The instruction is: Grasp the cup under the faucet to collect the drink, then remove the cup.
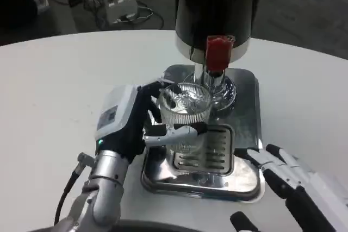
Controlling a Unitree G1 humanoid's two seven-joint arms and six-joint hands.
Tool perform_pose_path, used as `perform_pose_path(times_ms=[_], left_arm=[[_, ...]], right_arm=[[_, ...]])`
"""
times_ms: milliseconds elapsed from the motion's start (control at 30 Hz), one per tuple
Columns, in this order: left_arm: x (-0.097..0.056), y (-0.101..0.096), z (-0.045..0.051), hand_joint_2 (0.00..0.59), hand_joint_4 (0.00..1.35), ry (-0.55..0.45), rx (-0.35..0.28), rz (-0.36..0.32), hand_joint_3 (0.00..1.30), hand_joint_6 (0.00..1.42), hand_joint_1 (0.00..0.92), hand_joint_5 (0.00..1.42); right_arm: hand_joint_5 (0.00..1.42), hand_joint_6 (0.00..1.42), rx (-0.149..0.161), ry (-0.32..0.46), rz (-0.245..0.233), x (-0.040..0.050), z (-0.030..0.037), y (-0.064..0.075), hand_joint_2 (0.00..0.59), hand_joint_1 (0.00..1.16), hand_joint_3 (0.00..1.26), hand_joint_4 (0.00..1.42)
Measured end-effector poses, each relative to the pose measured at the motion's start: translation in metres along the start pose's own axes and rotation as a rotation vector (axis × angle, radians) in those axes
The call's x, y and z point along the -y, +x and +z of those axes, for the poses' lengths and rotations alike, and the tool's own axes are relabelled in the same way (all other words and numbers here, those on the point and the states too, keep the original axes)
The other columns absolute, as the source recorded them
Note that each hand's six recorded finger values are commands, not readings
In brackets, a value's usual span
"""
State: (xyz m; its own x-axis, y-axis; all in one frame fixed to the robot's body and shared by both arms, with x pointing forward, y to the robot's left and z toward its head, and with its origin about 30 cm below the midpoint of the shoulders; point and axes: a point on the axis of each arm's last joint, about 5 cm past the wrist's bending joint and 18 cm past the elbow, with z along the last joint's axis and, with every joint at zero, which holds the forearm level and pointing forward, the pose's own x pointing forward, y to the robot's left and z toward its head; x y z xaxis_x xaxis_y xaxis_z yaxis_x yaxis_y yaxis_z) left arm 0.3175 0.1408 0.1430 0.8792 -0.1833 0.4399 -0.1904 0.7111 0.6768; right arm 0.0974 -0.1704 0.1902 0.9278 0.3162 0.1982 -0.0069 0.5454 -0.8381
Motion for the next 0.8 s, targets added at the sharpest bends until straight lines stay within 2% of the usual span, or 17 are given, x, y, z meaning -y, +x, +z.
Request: perform_pose_path(times_ms=[233,500,667,733,800], left_arm=[[0.014,0.004,0.01,0.062,0.66,0.027,0.05,-0.013,0.6,1.0,0.508,0.8],[0.018,0.003,0.012,0.092,0.59,0.031,0.064,-0.02,0.56,0.98,0.481,0.78],[0.016,0.002,0.0106,0.126,0.48,0.038,0.063,-0.022,0.45,0.95,0.427,0.72],[0.016,0.002,0.0103,0.122,0.41,0.04,0.063,-0.021,0.31,0.9,0.429,0.66],[0.016,0.002,0.0102,0.11,0.4,0.041,0.063,-0.02,0.17,0.88,0.414,0.64]], right_arm=[[0.0,0.0,-0.014,0.005,0.0,0.0004,-0.0013,-0.002,0.441,0.46,0.14,0.08],[0.0,0.0,-0.011,0.005,-0.003,0.0005,-0.0012,-0.002,0.442,0.46,0.14,0.08],[0.0,0.0,-0.01,0.005,-0.004,0.0006,-0.0011,-0.002,0.442,0.46,0.14,0.08],[0.0,0.0,-0.009,0.005,-0.004,0.0006,-0.0011,-0.001,0.442,0.46,0.14,0.08],[0.0,0.0,-0.008,0.005,-0.005,0.0006,-0.001,-0.001,0.442,0.46,0.14,0.09]])
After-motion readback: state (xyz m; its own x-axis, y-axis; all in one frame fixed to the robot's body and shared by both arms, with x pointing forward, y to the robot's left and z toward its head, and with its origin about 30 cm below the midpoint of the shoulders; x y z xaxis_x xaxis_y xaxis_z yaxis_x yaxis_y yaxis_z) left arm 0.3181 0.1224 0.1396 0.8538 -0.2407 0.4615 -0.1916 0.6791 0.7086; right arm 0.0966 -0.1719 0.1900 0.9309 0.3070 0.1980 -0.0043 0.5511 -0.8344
